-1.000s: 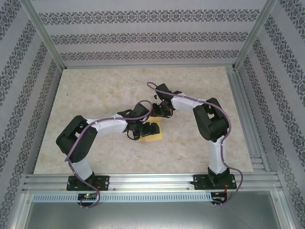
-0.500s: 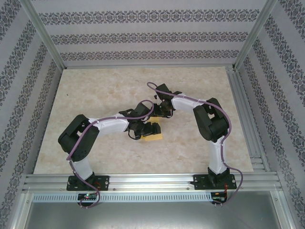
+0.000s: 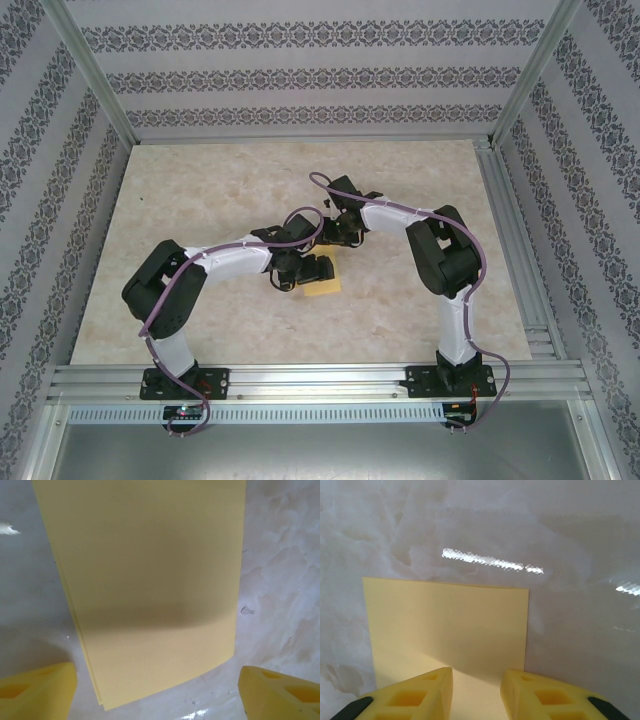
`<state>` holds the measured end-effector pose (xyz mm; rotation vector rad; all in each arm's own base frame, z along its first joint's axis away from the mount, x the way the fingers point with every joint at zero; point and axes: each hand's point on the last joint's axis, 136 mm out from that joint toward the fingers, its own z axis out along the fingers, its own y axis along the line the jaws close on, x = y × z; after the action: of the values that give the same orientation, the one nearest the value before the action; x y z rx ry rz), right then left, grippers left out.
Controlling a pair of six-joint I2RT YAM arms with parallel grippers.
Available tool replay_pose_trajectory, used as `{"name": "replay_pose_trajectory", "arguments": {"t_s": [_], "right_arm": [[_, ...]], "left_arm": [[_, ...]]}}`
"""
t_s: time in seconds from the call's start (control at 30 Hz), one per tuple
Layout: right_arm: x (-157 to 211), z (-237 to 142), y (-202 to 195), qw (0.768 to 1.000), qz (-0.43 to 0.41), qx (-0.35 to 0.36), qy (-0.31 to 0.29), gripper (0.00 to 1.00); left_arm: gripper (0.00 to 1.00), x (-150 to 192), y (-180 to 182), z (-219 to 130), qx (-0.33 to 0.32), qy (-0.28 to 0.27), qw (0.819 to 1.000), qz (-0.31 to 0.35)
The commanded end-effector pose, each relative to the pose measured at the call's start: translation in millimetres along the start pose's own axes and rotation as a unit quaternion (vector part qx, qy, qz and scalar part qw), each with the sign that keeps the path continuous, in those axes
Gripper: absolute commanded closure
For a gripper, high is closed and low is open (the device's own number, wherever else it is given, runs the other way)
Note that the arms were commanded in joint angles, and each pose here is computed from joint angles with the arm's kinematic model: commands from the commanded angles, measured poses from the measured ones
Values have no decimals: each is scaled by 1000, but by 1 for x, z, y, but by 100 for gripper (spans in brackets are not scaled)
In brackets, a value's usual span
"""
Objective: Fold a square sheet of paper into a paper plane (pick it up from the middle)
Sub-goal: Fold the triangle a second time at the center of the table.
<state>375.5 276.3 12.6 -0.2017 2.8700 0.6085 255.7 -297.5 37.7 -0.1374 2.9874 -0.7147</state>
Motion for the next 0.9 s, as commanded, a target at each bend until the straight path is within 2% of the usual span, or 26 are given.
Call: {"name": "replay_pose_trajectory", "arguments": {"t_s": [0.0, 0.17, 0.47, 0.87], "right_arm": [[41, 34, -50, 995, 26, 72, 62, 65], [41, 35, -51, 995, 26, 72, 62, 65], [42, 36, -52, 995, 28, 72, 64, 65], [43, 36, -52, 995, 29, 72, 65, 65]], "left_arm": [[16, 3, -15, 4, 22, 10, 999, 21], [16, 5, -14, 8, 19, 21, 999, 20], [17, 7, -28, 9, 55, 29, 998, 21], [19, 7, -27, 9, 56, 29, 998, 16]]}}
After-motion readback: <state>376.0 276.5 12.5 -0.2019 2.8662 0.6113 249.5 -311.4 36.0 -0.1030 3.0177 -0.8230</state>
